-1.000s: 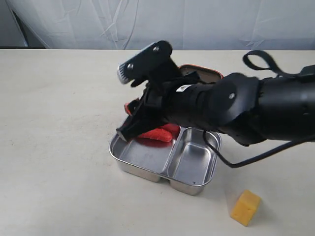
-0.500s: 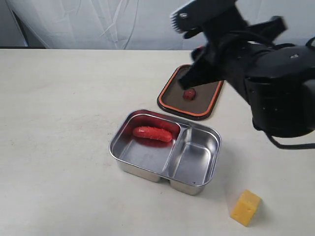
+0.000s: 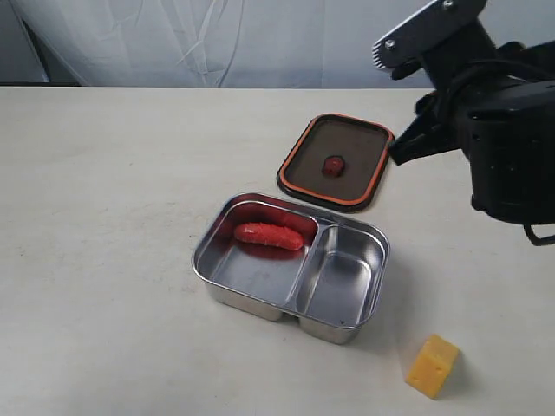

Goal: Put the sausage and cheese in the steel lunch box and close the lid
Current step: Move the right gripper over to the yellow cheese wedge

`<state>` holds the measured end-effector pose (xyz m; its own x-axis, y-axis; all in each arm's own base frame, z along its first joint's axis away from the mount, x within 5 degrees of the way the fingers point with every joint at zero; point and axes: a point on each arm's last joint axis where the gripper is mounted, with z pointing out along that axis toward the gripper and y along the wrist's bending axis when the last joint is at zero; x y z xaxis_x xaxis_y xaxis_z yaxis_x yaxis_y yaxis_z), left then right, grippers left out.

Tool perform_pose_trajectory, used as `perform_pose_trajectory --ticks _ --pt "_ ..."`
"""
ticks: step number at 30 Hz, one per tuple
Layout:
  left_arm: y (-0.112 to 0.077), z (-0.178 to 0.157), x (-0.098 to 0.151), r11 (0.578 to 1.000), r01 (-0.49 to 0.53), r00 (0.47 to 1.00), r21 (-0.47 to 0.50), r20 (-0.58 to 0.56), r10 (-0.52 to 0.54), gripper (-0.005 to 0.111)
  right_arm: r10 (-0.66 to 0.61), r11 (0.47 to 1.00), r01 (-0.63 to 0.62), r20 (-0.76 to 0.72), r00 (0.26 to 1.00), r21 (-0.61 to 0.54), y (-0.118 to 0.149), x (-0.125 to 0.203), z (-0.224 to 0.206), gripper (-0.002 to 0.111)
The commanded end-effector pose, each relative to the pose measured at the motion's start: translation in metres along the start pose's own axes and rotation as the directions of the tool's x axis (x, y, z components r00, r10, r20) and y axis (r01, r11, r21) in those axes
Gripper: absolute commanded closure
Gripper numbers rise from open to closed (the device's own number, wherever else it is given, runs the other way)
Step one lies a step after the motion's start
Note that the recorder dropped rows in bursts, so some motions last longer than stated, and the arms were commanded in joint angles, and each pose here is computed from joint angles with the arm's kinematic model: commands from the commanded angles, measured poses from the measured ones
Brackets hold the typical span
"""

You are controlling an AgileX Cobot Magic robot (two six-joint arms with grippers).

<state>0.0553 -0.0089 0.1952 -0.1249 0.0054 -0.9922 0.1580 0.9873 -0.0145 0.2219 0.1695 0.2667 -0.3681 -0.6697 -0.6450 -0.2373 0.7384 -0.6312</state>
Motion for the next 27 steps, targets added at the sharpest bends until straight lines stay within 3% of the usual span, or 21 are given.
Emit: perform_pose_trajectory --ticks 1,3,5,8,10,12,14,16,18,21,24,26,27 --pt "0.000 0.000 0.000 1.000 0.001 1.000 -0.001 0.010 -0.001 0.106 0.056 0.919 0.026 0.196 0.979 -0.394 0.033 -0.017 -0.008 0.058" --pt "0.000 0.000 0.000 1.000 0.001 1.000 -0.001 0.010 -0.001 0.106 0.132 0.825 0.035 0.253 0.958 -0.564 0.048 -0.025 -0.019 0.058" --pt "0.000 0.000 0.000 1.000 0.001 1.000 -0.001 0.010 -0.001 0.106 0.227 0.689 0.046 0.275 0.934 -0.724 0.060 -0.031 -0.033 0.058" --pt "0.000 0.000 0.000 1.000 0.001 1.000 -0.001 0.010 -0.001 0.106 0.345 0.499 0.012 0.211 0.915 -0.867 0.070 -0.035 -0.049 0.058" --pt "0.000 0.000 0.000 1.000 0.001 1.000 -0.001 0.010 -0.001 0.106 0.336 0.375 0.059 0.194 0.922 -0.925 0.078 -0.031 -0.060 0.058" --pt "0.000 0.000 0.000 1.000 0.001 1.000 -0.001 0.010 -0.001 0.106 0.245 0.222 0.114 0.168 0.955 -0.968 0.087 -0.017 -0.072 0.058" --pt "0.000 0.000 0.000 1.000 0.001 1.000 -0.001 0.010 -0.001 0.106 0.053 0.072 0.121 0.125 0.991 -0.990 0.094 0.003 -0.081 0.058" --pt "0.000 0.000 0.000 1.000 0.001 1.000 -0.001 0.010 -0.001 0.106 -0.165 0.020 0.008 0.005 0.986 -1.000 0.097 0.024 -0.082 0.058" --pt "0.000 0.000 0.000 1.000 0.001 1.000 -0.001 0.010 -0.001 0.106 -0.381 0.085 -0.090 -0.115 0.917 -0.992 0.094 0.045 -0.077 0.058" --pt "0.000 0.000 0.000 1.000 0.001 1.000 -0.001 0.010 -0.001 0.106 -0.558 0.306 -0.204 -0.348 0.753 -0.930 0.085 0.067 -0.067 0.058" --pt "0.000 0.000 0.000 1.000 0.001 1.000 -0.001 0.010 -0.001 0.106 -0.509 0.594 -0.253 -0.600 0.618 -0.764 0.074 0.078 -0.054 0.058" --pt "0.000 0.000 0.000 1.000 0.001 1.000 -0.001 0.010 -0.001 0.106 -0.426 0.714 -0.268 -0.705 0.567 -0.647 0.069 0.083 -0.048 0.058" --pt "0.000 0.000 0.000 1.000 0.001 1.000 -0.001 0.010 -0.001 0.106 -0.401 0.740 -0.275 -0.732 0.551 -0.613 0.068 0.085 -0.047 0.058"
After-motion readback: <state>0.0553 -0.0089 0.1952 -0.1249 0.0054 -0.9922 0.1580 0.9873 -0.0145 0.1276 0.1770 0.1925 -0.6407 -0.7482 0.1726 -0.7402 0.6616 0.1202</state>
